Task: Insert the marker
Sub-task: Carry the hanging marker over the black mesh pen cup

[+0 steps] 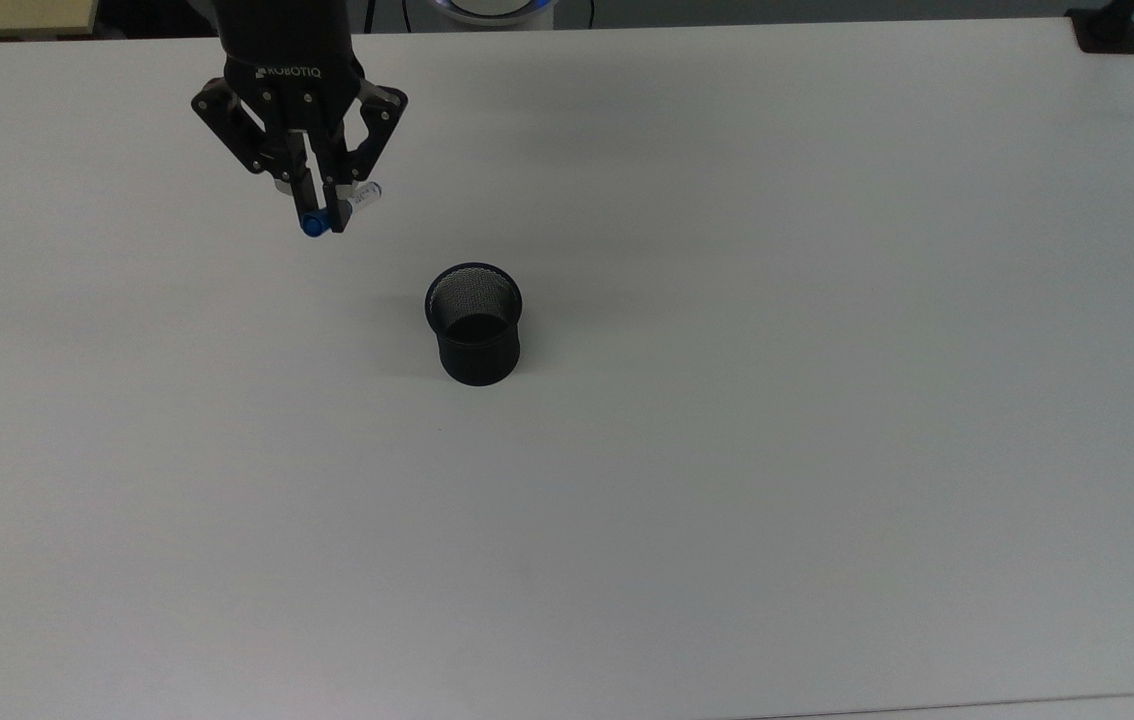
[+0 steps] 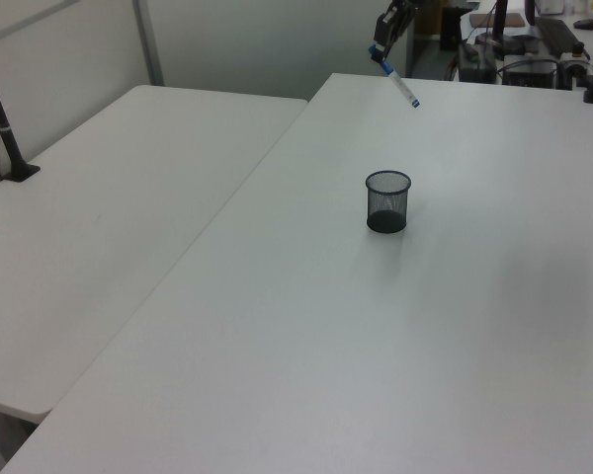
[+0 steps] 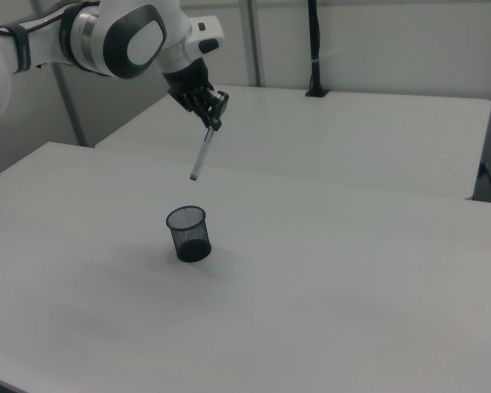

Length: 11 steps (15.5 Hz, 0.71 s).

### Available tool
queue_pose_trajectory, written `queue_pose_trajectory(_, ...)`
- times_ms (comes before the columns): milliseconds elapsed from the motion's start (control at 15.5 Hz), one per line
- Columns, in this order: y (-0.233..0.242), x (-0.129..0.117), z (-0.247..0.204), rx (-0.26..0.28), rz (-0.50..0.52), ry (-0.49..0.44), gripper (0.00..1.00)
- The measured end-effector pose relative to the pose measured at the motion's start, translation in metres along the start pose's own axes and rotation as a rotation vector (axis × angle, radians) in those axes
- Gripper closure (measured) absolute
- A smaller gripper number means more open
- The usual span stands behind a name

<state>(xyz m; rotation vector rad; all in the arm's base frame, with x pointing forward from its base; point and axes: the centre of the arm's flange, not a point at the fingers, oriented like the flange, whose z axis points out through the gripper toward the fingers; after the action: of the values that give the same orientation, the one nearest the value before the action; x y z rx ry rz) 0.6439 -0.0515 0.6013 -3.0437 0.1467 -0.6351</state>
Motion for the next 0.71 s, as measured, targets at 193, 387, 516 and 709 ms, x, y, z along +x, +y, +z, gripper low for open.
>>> queue_pose_trajectory(193,0.008,0.005,-0.003,-0.007,0.018,0.044,0.82)
queue_pose_trajectory(387,0.016,0.012,-0.007,-0.001,0.047,0.137,0.82)
queue_pose_trajectory(516,0.014,0.017,-0.005,-0.001,0.062,0.201,0.82)
queue_pose_trajectory(709,-0.009,0.012,0.017,0.014,0.034,0.226,0.82)
